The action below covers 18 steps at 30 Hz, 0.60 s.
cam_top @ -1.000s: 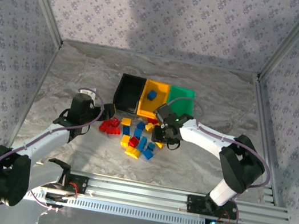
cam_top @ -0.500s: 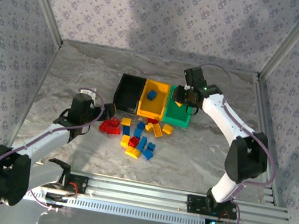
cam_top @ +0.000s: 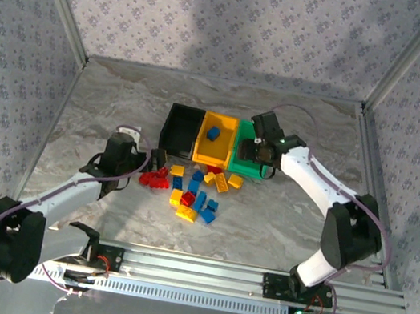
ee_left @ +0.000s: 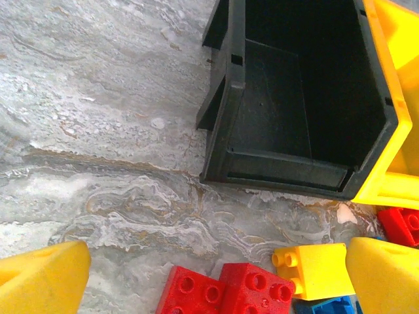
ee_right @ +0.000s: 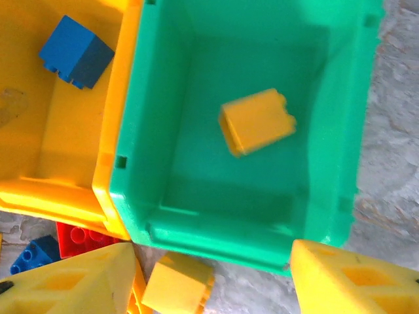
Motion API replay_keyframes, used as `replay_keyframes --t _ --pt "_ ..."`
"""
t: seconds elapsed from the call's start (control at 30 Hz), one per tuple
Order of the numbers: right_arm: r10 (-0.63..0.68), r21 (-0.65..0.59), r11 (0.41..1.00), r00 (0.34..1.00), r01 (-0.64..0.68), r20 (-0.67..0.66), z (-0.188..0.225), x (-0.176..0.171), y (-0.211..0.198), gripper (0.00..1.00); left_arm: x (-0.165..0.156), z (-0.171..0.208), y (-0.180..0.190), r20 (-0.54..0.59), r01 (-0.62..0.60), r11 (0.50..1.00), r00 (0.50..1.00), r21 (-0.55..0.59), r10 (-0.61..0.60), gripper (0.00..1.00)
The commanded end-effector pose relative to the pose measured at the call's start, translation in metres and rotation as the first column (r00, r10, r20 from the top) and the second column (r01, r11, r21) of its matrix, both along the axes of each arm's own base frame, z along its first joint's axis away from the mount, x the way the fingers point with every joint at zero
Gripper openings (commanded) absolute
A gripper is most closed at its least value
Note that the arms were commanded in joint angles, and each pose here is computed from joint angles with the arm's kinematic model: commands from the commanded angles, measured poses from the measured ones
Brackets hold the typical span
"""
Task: Sort the legos into containers by color
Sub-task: Place the lego in the container, then pick up the lego from the center of the table.
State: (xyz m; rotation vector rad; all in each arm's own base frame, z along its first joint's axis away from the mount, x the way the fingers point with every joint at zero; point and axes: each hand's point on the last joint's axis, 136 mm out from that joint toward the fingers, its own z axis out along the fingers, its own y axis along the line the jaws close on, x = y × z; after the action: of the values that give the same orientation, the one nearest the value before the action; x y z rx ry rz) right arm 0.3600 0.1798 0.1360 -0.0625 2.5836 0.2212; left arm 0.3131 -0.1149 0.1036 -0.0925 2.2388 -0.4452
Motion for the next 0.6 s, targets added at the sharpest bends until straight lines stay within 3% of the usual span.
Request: replay_keyframes --t 0.0,0.37,0.57 --pt "-0.038 0.013 0.999 0.997 0.037 0.062 0.009 -0.007 -0.015 0.65 0.007 0.016 -0.011 0.029 0.04 0.999 0.999 -0.004 -0.04 0.99" --pt "-0.091 0.013 0.996 0.992 0.091 0.088 -0.031 -0.043 -0.05 0.65 -0.012 0.015 -0.018 -0.074 0.098 0.994 0.993 0.037 -0.095 0.92" --pt "-0.103 -0.001 0.995 0.992 0.103 0.075 -0.052 -0.052 -0.058 0.65 -0.031 0.009 -0.019 -0.173 0.141 0.988 0.977 0.069 -0.128 0.73"
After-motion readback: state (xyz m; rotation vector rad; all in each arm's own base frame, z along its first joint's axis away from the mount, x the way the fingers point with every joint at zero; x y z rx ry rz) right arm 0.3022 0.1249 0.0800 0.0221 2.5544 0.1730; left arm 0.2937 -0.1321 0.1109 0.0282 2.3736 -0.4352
